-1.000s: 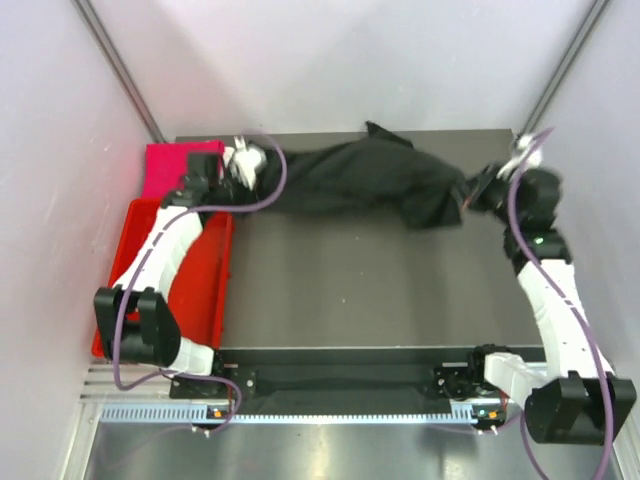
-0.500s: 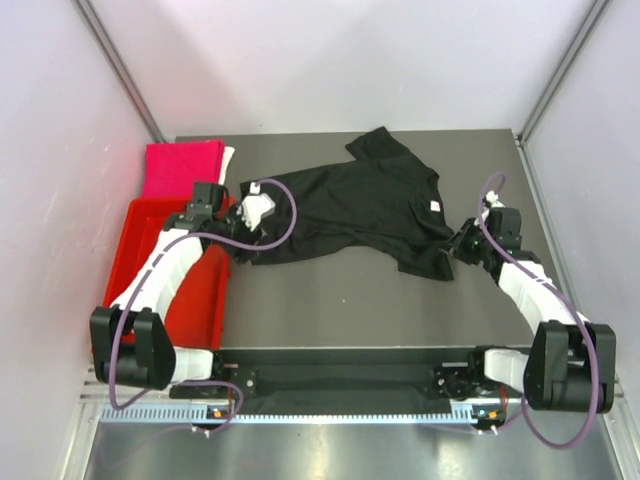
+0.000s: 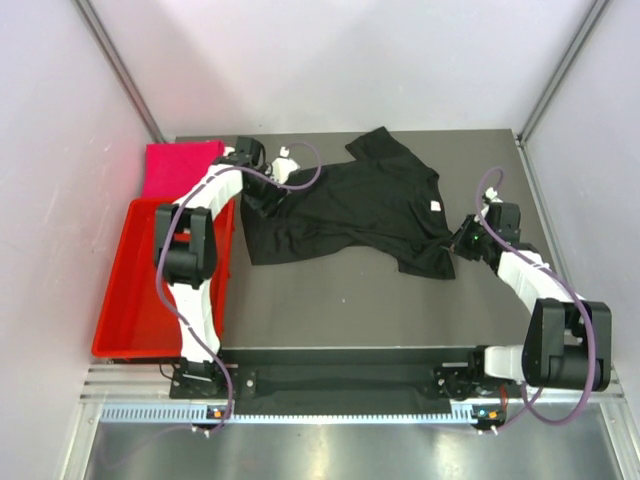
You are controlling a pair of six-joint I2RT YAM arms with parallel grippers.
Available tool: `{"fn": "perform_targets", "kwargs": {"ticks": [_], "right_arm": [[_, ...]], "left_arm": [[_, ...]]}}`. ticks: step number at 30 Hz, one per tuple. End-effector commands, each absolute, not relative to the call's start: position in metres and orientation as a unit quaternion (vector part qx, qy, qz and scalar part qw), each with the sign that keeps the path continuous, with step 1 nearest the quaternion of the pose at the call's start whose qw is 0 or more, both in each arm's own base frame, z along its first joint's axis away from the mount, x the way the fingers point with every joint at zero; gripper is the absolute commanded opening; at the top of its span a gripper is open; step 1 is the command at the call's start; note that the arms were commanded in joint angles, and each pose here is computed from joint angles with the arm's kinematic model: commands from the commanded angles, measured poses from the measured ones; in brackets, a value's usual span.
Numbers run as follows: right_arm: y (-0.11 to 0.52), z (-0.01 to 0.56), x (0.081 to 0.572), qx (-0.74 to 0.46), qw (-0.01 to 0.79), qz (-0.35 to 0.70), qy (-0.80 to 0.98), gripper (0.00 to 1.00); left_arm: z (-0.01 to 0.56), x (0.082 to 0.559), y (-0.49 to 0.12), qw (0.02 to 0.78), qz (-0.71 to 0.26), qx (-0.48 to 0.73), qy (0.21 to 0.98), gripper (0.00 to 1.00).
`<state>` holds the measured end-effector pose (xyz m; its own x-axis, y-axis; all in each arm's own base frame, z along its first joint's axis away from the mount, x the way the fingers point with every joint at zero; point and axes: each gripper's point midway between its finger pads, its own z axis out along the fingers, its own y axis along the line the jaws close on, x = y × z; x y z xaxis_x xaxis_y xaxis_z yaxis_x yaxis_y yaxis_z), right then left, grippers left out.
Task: Fold and stack the t-shirts
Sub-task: Flatten the tshirt out
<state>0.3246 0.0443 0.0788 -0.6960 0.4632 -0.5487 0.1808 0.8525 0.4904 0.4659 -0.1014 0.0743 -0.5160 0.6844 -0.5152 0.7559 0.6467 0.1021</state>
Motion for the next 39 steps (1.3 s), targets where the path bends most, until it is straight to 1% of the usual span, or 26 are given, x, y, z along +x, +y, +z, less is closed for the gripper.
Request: {"fn": "perform_targets", "kwargs": {"ticks": [1, 6, 8, 11, 12, 13, 14, 16, 18, 19, 20, 21, 24, 25, 26, 27, 28, 30, 32, 34, 35, 36, 37, 38, 39], "right_arm": [[0.037, 0.095, 0.344, 0.169, 0.378, 0.201, 0.888, 0.00], [0.036, 0.091, 0.341, 0.168, 0.375, 0.198, 0.890, 0.00], [0.035, 0.093, 0.341, 0.168, 0.378, 0.197, 0.889, 0.00], [0.034, 0.094, 0.341, 0.168, 0.380, 0.196, 0.888, 0.00], [0.035, 0.095, 0.342, 0.168, 0.382, 0.196, 0.888, 0.00], [0.034, 0.095, 0.341, 0.169, 0.381, 0.196, 0.888, 0.00], [0.034, 0.095, 0.341, 0.169, 0.381, 0.197, 0.888, 0.00], [0.035, 0.094, 0.341, 0.168, 0.380, 0.197, 0.888, 0.00], [0.034, 0.095, 0.341, 0.168, 0.380, 0.196, 0.888, 0.00], [0.033, 0.093, 0.340, 0.170, 0.379, 0.195, 0.889, 0.00], [0.033, 0.095, 0.341, 0.169, 0.383, 0.195, 0.887, 0.00], [0.033, 0.093, 0.339, 0.169, 0.380, 0.195, 0.888, 0.00], [0.033, 0.091, 0.339, 0.169, 0.378, 0.194, 0.889, 0.00], [0.033, 0.091, 0.339, 0.170, 0.378, 0.195, 0.889, 0.00], [0.032, 0.090, 0.338, 0.171, 0.378, 0.195, 0.889, 0.00], [0.032, 0.090, 0.338, 0.172, 0.377, 0.196, 0.889, 0.00], [0.033, 0.090, 0.338, 0.171, 0.378, 0.197, 0.888, 0.00], [0.032, 0.091, 0.337, 0.171, 0.378, 0.198, 0.888, 0.00], [0.033, 0.094, 0.335, 0.172, 0.376, 0.204, 0.887, 0.00], [0.038, 0.110, 0.332, 0.165, 0.385, 0.221, 0.881, 0.00], [0.042, 0.113, 0.322, 0.166, 0.372, 0.231, 0.883, 0.00], [0.047, 0.123, 0.316, 0.160, 0.374, 0.246, 0.880, 0.00], [0.054, 0.149, 0.307, 0.144, 0.401, 0.268, 0.864, 0.00], [0.056, 0.156, 0.296, 0.152, 0.398, 0.273, 0.863, 0.00], [0.056, 0.169, 0.289, 0.151, 0.412, 0.272, 0.856, 0.00]], "left_arm": [[0.060, 0.450, -0.112, 0.210, -0.101, 0.444, 0.865, 0.68], [0.042, 0.444, -0.115, 0.180, -0.123, 0.459, 0.862, 0.68], [0.035, 0.442, -0.115, 0.168, -0.128, 0.456, 0.865, 0.66], [0.032, 0.441, -0.115, 0.162, -0.130, 0.453, 0.867, 0.50], [0.032, 0.438, -0.116, 0.160, -0.137, 0.450, 0.868, 0.46], [0.037, 0.437, -0.118, 0.164, -0.140, 0.451, 0.866, 0.36], [0.041, 0.436, -0.120, 0.166, -0.144, 0.452, 0.865, 0.34], [0.052, 0.431, -0.124, 0.177, -0.156, 0.454, 0.860, 0.35], [0.056, 0.430, -0.126, 0.190, -0.158, 0.456, 0.855, 0.38], [0.064, 0.431, -0.127, 0.202, -0.155, 0.457, 0.852, 0.44], [0.066, 0.431, -0.127, 0.206, -0.155, 0.457, 0.852, 0.47], [0.065, 0.429, -0.127, 0.206, -0.155, 0.457, 0.851, 0.47], [0.060, 0.429, -0.127, 0.201, -0.158, 0.460, 0.850, 0.39], [0.056, 0.429, -0.126, 0.197, -0.158, 0.459, 0.852, 0.35], [0.055, 0.430, -0.126, 0.195, -0.156, 0.457, 0.854, 0.23], [0.049, 0.430, -0.126, 0.189, -0.158, 0.454, 0.856, 0.08], [0.048, 0.430, -0.125, 0.185, -0.157, 0.450, 0.859, 0.00], [0.054, 0.431, -0.127, 0.189, -0.159, 0.444, 0.862, 0.00], [0.064, 0.434, -0.125, 0.200, -0.150, 0.425, 0.870, 0.00], [0.096, 0.435, -0.122, 0.230, -0.136, 0.395, 0.879, 0.00], [0.107, 0.430, -0.119, 0.238, -0.135, 0.385, 0.881, 0.00], [0.145, 0.423, -0.117, 0.279, -0.141, 0.380, 0.871, 0.00], [0.161, 0.415, -0.115, 0.297, -0.145, 0.374, 0.867, 0.00], [0.165, 0.400, -0.112, 0.299, -0.153, 0.366, 0.868, 0.00], [0.201, 0.388, -0.105, 0.340, -0.137, 0.361, 0.858, 0.00]]}}
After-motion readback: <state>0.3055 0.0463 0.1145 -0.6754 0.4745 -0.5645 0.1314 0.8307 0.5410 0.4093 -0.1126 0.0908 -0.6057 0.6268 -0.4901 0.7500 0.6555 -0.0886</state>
